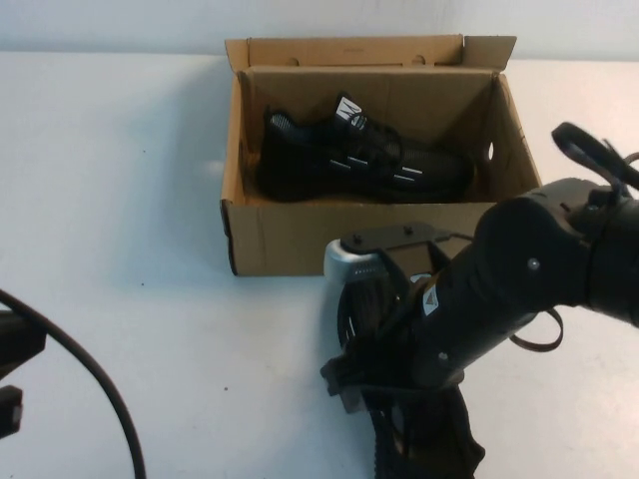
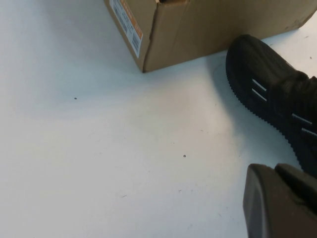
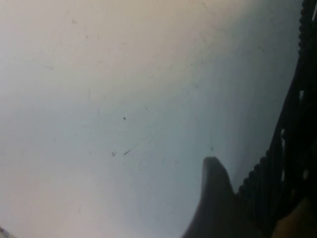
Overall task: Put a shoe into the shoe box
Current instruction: Pick up the shoe from the table
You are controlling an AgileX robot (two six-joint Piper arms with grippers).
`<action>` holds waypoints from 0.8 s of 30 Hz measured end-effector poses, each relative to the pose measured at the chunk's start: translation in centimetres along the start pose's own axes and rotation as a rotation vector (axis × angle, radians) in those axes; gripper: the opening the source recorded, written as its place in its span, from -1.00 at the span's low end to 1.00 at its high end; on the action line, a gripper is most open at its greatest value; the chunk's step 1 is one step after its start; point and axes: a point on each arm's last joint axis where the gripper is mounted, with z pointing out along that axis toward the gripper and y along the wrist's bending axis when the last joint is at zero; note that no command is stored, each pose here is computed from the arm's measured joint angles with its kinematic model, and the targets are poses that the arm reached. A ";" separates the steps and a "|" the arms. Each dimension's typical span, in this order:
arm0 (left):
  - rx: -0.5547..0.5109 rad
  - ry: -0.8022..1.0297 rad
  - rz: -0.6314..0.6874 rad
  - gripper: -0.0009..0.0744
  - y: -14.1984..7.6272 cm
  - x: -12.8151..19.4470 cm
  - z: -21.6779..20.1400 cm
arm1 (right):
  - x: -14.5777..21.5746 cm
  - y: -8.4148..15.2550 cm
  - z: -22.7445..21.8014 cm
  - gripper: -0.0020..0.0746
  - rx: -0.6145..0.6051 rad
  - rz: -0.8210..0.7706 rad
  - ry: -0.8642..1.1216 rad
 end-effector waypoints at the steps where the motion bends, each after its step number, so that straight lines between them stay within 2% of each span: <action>1: 0.000 0.000 0.000 -0.99 0.0 0.0 0.0 | -0.1 -0.1 0.5 0.00 0.003 0.013 0.004; 5: 0.000 0.000 0.000 -0.99 0.0 0.0 0.0 | -0.4 -0.4 2.3 -0.02 0.023 0.041 0.039; 7: 0.000 0.000 0.000 -0.99 0.0 0.0 0.0 | -0.4 -0.7 3.4 -0.11 0.040 0.055 0.063; 8: 0.000 0.000 0.000 -0.99 0.0 0.0 0.0 | -0.4 -0.9 3.9 -0.19 0.047 0.059 0.075; 12: 0.000 -0.002 0.000 -0.99 0.0 0.0 0.0 | -0.5 -1.2 4.6 -0.76 0.075 0.044 0.090; 14: 0.000 -0.002 0.000 -0.99 0.0 0.0 0.0 | -0.5 -1.3 4.6 -0.89 0.082 0.036 0.090; 18: 0.006 -0.005 -0.004 -0.99 -0.1 -0.1 0.0 | -0.4 -1.0 3.8 -0.95 0.103 -0.032 0.071; 24: 0.052 -0.025 -0.041 -0.99 -0.5 -0.3 0.0 | 0.3 -0.2 -0.9 -0.96 0.083 -0.178 -0.017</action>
